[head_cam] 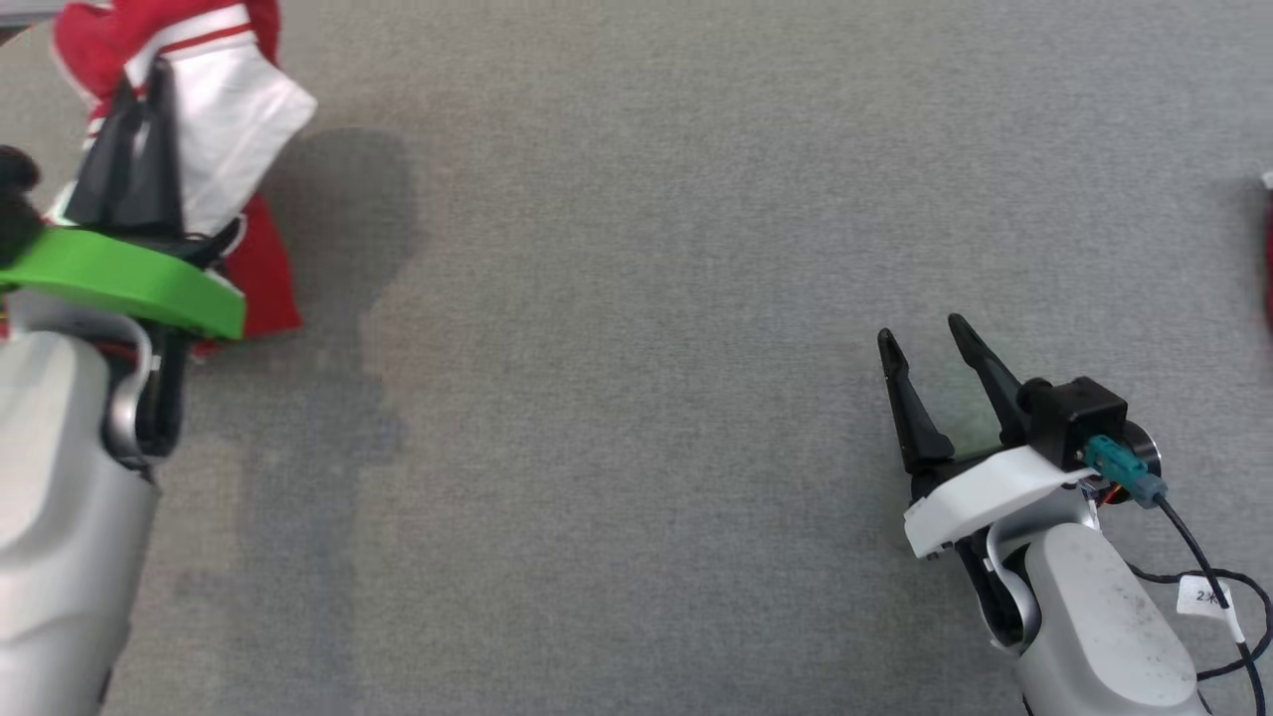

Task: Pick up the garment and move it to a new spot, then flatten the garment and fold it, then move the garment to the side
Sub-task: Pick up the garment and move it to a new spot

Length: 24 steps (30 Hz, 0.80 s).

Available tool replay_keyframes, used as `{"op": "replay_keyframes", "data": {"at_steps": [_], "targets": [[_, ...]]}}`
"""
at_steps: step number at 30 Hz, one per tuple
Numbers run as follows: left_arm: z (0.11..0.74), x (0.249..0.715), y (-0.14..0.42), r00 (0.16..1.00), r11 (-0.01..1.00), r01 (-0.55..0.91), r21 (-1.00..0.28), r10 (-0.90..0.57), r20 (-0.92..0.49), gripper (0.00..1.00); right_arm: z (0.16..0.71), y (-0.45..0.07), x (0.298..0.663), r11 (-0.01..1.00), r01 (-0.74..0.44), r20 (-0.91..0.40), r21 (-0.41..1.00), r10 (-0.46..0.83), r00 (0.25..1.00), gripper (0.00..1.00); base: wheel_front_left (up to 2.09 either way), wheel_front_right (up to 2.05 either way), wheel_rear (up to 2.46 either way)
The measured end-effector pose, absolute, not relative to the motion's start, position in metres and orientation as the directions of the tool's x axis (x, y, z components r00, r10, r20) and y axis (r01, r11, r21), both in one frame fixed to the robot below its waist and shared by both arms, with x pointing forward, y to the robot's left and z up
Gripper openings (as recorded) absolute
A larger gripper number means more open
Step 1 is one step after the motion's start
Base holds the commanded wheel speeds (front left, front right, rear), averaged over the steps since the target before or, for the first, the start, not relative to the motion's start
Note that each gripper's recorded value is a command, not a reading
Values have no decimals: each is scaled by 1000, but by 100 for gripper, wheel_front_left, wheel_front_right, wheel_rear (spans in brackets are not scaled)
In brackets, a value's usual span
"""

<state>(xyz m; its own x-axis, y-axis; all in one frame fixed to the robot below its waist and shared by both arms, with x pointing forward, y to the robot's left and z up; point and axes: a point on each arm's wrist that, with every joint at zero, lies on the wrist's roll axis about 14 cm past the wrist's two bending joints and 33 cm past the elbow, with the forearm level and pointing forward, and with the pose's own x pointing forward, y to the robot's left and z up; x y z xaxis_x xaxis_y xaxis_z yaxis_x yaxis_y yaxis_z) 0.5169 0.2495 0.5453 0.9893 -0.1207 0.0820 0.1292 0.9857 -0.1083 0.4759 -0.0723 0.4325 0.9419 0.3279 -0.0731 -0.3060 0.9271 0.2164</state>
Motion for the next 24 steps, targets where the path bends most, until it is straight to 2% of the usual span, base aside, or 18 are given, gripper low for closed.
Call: {"op": "replay_keyframes", "data": {"at_steps": [7, 13, 17, 19, 20, 24], "targets": [[532, 511, 122, 917, 896, 398, -196, -385, 102, 0, 443, -110, 458, 953, -219, -66, 212, 237, 969, 100, 0, 0, 0], [516, 485, 10, 789, 750, 607, -264, -608, 86, 0, 449, -145, 441, 971, -136, -66, 197, 152, 986, 100, 0, 0, 0], [504, 464, -41, 711, 666, 683, -301, -700, 65, 0, 449, -162, 429, 978, -91, -75, 190, 107, 991, 100, 0, 0, 0], [494, 452, -59, 679, 636, 705, -313, -733, 41, 77, 450, -170, 424, 980, -69, -76, 187, 85, 994, 100, 0, 0, 0], [488, 448, -64, 671, 630, 708, -320, -741, 26, 100, 451, -173, 422, 981, -60, -74, 184, 75, 994, 100, 0, 0, 0], [479, 445, -63, 688, 651, 689, -318, -726, 3, 100, 453, -182, 414, 983, -36, -73, 182, 50, 996, 100, 0, 0, 0]]}}
